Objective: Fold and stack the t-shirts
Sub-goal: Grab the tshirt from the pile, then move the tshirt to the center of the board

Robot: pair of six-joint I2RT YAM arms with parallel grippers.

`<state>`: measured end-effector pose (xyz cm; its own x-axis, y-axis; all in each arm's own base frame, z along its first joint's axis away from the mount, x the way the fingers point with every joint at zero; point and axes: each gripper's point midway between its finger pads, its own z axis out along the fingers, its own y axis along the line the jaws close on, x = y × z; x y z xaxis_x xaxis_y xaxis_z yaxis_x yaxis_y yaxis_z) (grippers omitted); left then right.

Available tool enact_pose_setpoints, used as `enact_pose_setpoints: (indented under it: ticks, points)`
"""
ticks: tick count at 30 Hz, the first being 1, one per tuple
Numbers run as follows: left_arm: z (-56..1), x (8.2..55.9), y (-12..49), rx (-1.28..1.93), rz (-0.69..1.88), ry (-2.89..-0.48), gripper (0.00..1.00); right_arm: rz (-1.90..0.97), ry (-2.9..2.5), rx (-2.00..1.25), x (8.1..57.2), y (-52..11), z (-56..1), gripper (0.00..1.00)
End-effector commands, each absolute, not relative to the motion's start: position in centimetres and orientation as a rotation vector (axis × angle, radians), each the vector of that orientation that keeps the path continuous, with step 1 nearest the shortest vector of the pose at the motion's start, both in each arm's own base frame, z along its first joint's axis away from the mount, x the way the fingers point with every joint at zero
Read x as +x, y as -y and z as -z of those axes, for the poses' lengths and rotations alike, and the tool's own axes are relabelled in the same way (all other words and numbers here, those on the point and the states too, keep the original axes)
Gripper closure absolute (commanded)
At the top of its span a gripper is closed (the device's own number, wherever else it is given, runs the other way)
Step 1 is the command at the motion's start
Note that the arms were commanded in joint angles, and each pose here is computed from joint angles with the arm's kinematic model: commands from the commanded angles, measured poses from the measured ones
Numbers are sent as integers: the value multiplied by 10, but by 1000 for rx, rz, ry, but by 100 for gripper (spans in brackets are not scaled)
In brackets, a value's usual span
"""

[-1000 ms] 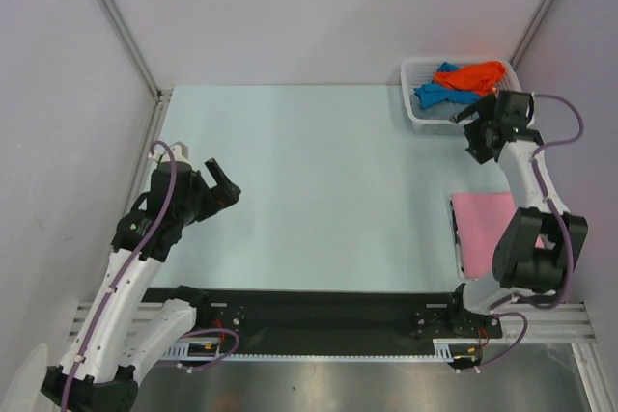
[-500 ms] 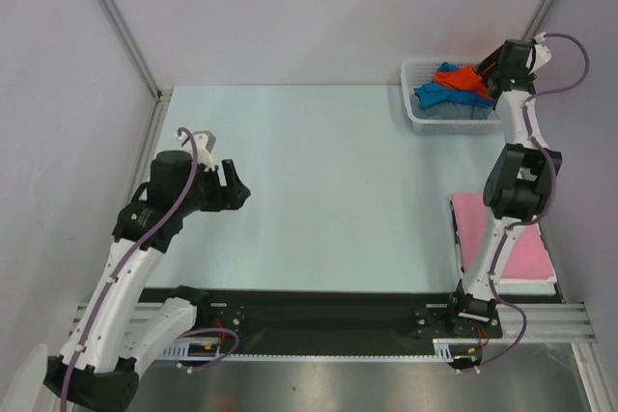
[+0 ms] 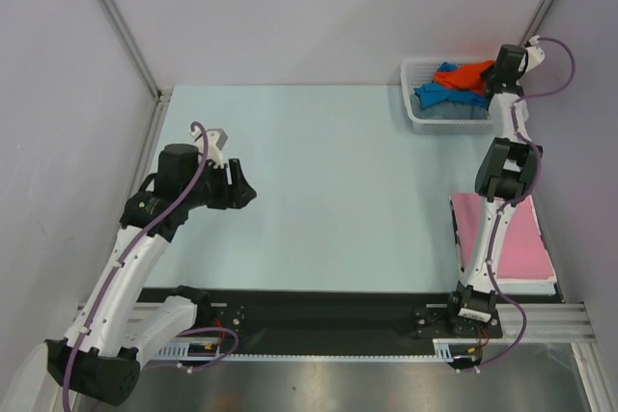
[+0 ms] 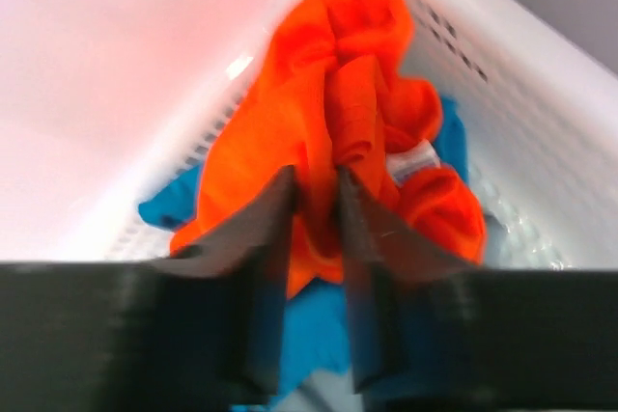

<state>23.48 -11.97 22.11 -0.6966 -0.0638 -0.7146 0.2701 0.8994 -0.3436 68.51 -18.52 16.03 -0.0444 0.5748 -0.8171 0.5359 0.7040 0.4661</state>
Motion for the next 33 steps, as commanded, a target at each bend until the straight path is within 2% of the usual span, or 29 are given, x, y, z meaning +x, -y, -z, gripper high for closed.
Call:
enact_pose_setpoints:
  ticks: [1,2,6,7,9,10,11,12,13,15,16,17,21,22,24,25,27,28,29,30,31,32,33]
  points:
    - [-242,239,121,185,555,-2223,34,-100,-1548,866,705,188,-213,82]
    - [-244,240,120,180,553,-2219,34,-109,-1534,876,705,188,-218,100]
    - [-256,242,124,164,579,-2186,35,-147,-1400,866,693,187,-297,100]
    - [-262,243,126,165,594,-2167,36,-163,-1344,852,681,185,-339,100]
    - [-275,243,129,161,626,-2129,36,-234,-1281,830,668,172,-385,100]
    - [-279,242,130,158,638,-2118,36,-269,-1210,790,645,161,-439,100]
    - [-288,239,132,159,656,-2093,32,-285,-1200,778,636,152,-454,100]
    - [-291,237,133,149,674,-2087,21,-304,-1181,756,625,138,-476,100]
    - [-296,235,134,147,685,-2071,18,-332,-1145,725,603,125,-511,100]
    - [-306,227,133,130,709,-2036,12,-379,-1171,698,587,98,-525,100]
    - [-309,224,133,119,715,-2028,6,-423,-1186,689,580,85,-530,100]
    - [-312,221,132,109,721,-2021,4,-459,-1187,681,559,71,-548,100]
    - [-326,202,131,77,772,-1987,1,-619,-1329,660,526,-3,-535,100]
    - [-327,200,130,73,772,-1987,1,-678,-1385,585,517,-46,-531,94]
    - [-329,194,127,59,765,-2002,0,-697,-1464,569,489,-76,-522,80]
    - [-330,192,126,59,758,-2004,0,-726,-1569,550,486,-100,-490,71]
    - [-330,187,123,49,748,-2027,0,-829,-1716,476,455,-149,-461,63]
    - [-328,185,123,46,746,-2038,0,-887,-1790,438,441,-168,-445,54]
    - [-325,184,122,30,749,-2056,0,-912,-1944,411,423,-196,-397,49]
    - [-319,181,122,19,750,-2087,0,-941,-1981,357,402,-206,-391,43]
    - [-315,179,122,8,753,-2104,0,-974,-2040,301,385,-219,-376,26]
    - [-303,177,124,-11,772,-2145,0,-952,-2192,287,362,-231,-326,19]
    - [-296,176,126,-22,784,-2164,0,-947,-2232,250,347,-232,-311,10]
